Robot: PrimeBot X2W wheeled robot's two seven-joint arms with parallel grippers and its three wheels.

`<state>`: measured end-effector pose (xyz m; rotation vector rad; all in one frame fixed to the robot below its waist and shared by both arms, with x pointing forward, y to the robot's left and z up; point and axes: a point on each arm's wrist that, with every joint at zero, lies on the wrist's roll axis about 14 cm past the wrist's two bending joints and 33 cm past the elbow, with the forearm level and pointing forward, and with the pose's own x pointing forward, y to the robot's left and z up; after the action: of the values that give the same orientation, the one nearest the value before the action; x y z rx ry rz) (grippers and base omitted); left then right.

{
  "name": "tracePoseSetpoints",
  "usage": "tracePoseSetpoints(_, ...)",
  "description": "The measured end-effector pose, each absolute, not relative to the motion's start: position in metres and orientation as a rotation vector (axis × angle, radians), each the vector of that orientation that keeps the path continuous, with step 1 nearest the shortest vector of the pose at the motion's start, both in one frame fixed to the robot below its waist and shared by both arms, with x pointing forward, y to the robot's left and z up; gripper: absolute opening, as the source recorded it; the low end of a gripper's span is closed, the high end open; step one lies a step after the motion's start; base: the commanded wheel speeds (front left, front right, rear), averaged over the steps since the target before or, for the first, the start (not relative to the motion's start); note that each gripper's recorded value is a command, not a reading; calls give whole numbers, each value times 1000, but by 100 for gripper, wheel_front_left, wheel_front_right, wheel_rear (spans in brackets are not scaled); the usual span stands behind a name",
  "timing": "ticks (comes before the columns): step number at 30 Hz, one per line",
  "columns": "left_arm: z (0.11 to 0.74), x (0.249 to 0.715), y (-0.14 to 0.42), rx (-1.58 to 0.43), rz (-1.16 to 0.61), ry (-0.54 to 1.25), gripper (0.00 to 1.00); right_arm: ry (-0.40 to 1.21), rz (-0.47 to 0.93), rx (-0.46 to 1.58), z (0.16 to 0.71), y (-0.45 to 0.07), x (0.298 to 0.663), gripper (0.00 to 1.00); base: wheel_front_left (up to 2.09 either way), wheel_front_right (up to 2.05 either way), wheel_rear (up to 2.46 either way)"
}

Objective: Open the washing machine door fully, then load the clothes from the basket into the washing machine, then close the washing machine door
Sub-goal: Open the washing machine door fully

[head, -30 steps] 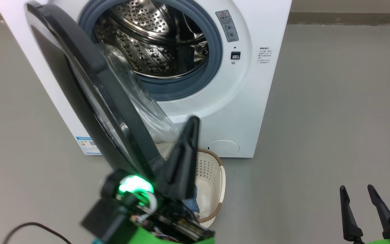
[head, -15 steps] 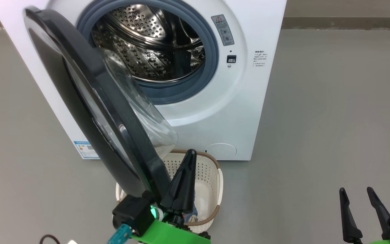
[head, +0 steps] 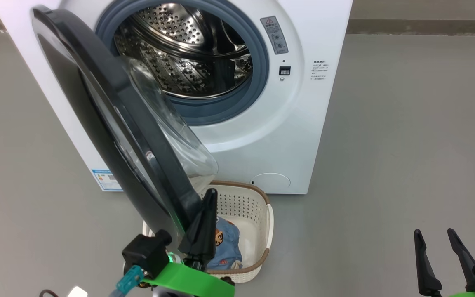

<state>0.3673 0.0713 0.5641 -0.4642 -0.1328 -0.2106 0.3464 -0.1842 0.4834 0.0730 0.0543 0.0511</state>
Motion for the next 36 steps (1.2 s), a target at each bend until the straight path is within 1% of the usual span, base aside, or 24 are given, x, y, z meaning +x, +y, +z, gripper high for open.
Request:
tracePoseSetpoints(15, 550, 368, 79, -444, -184, -105, 0, 80, 59, 86, 475, -181, 351, 100, 0, 0, 0)
tracePoseSetpoints(25, 549, 363, 93, -444, -145, -114, 0, 99, 111, 85, 470, -164, 361, 100, 0, 0, 0)
tracePoseSetpoints(36, 547, 345, 118, -416, -78, -130, 0, 107, 167, 83, 468, -146, 369, 100, 0, 0, 0)
